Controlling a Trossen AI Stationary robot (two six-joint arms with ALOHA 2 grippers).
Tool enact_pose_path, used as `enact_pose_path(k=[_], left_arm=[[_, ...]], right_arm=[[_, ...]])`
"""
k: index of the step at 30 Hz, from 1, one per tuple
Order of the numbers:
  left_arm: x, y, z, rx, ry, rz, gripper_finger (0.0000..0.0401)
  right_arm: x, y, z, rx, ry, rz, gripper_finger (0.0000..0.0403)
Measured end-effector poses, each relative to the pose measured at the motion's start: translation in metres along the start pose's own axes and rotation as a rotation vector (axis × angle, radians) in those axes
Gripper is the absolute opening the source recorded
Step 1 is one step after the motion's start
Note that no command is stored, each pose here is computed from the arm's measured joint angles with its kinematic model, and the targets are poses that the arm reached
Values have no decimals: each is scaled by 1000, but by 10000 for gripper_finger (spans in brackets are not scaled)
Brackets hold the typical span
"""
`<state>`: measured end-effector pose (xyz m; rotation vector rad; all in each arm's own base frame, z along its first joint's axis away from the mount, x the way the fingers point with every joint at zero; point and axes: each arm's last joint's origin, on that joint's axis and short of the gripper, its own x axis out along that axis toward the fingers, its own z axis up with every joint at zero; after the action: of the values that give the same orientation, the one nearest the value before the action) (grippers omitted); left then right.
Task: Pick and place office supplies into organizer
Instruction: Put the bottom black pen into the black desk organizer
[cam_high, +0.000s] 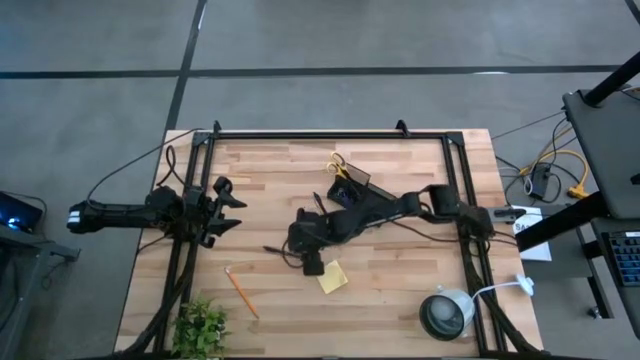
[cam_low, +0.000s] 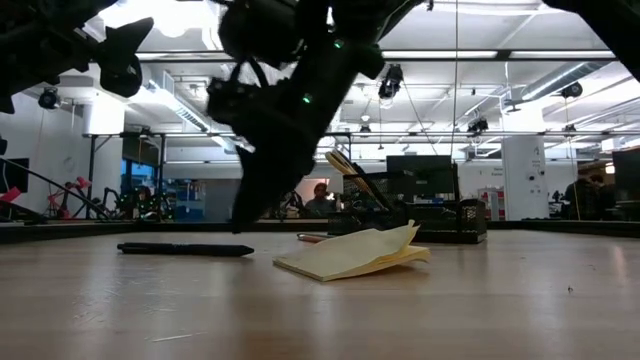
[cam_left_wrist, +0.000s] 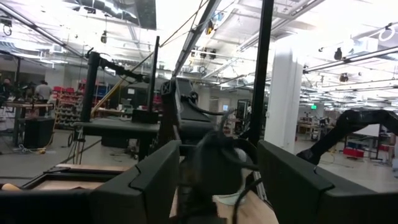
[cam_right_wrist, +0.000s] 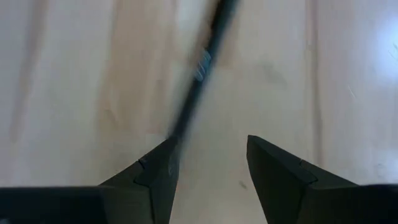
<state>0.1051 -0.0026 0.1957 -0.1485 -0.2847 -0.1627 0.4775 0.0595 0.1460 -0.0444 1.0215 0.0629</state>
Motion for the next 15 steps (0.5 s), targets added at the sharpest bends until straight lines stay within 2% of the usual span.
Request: enact_pose_path(k=[8,15], left_arm=[[0,0,0,0,0,0,201],[0,0,0,0,1,0,201]], right_arm=[[13,22,9,23,-44,-29,173],[23,24,3,76,-31,-83,156]])
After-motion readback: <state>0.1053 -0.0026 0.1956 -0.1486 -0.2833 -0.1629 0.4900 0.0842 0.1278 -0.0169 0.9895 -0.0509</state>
